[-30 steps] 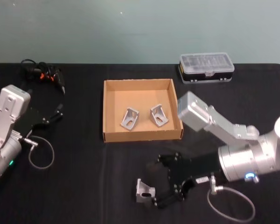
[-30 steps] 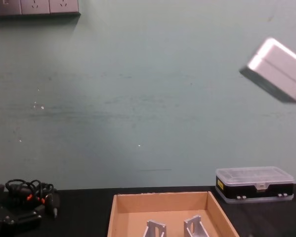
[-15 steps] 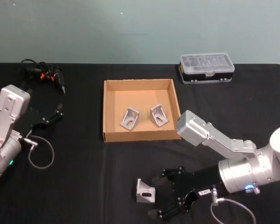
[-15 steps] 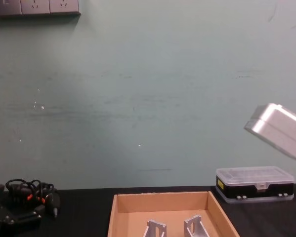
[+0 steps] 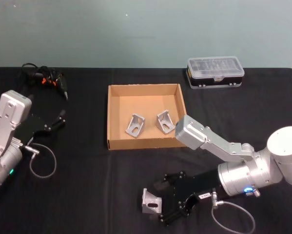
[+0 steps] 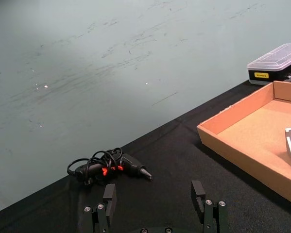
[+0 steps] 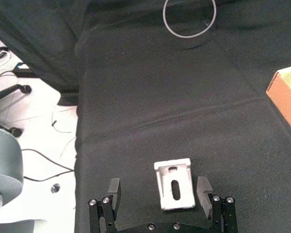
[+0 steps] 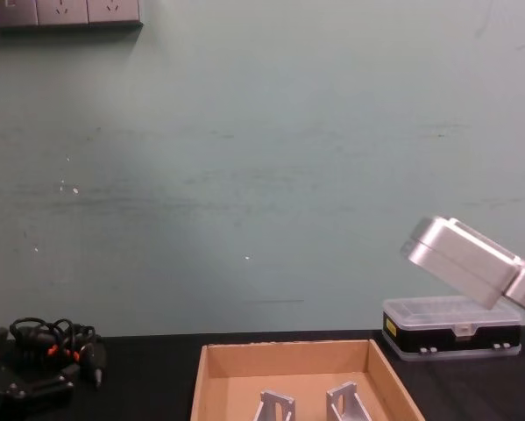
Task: Use one hand to pick up the angle iron from the table and place it into the box.
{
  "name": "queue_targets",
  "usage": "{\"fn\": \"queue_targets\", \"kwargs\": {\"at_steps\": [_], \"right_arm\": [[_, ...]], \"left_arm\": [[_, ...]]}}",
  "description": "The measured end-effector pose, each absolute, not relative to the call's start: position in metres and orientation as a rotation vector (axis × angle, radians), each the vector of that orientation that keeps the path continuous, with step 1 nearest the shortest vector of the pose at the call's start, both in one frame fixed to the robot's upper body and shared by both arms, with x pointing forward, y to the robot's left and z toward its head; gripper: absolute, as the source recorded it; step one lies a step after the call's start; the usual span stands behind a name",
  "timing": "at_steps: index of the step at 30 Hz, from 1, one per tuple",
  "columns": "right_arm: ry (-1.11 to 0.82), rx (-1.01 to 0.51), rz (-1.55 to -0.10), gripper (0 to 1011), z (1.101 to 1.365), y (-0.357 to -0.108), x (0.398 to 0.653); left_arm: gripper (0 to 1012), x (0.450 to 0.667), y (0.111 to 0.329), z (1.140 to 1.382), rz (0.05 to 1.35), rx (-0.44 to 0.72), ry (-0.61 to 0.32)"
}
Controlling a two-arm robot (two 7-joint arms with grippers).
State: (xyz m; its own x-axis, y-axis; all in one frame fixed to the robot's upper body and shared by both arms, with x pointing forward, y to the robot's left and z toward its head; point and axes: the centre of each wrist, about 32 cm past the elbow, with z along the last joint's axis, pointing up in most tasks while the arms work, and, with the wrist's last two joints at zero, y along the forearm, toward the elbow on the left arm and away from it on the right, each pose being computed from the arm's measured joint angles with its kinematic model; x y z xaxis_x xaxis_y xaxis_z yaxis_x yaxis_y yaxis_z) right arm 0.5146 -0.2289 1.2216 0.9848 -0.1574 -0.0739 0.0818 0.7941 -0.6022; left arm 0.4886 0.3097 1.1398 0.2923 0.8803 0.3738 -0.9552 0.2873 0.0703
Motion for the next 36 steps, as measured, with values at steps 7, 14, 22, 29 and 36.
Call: {"fn": "queue_targets", "kwargs": {"at_steps": [7, 14, 22, 29, 36], "right_arm": [[0.117, -0.634, -0.129, 1002, 1.217, -0.225, 0.523], [0.115, -0.625, -0.124, 1003, 1.212, -0.218, 0.533], [0.117, -0.624, -0.108, 1003, 1.208, -0.212, 0.538], [0.112, -0.620, -0.102, 1002, 1.205, -0.208, 0.541], [0.109, -0.616, -0.103, 1003, 1.203, -0.206, 0.543]], "left_arm": [[1011, 0.489, 0.310, 1.140, 1.248, 0.304, -0.285], [1011, 0.489, 0.310, 1.140, 1.248, 0.304, -0.285], [1011, 0.489, 0.310, 1.140, 1.248, 0.304, -0.285], [1011, 0.489, 0.310, 1.140, 1.248, 0.304, -0.285], [1011, 0.489, 0.310, 1.140, 1.248, 0.304, -0.285]]}}
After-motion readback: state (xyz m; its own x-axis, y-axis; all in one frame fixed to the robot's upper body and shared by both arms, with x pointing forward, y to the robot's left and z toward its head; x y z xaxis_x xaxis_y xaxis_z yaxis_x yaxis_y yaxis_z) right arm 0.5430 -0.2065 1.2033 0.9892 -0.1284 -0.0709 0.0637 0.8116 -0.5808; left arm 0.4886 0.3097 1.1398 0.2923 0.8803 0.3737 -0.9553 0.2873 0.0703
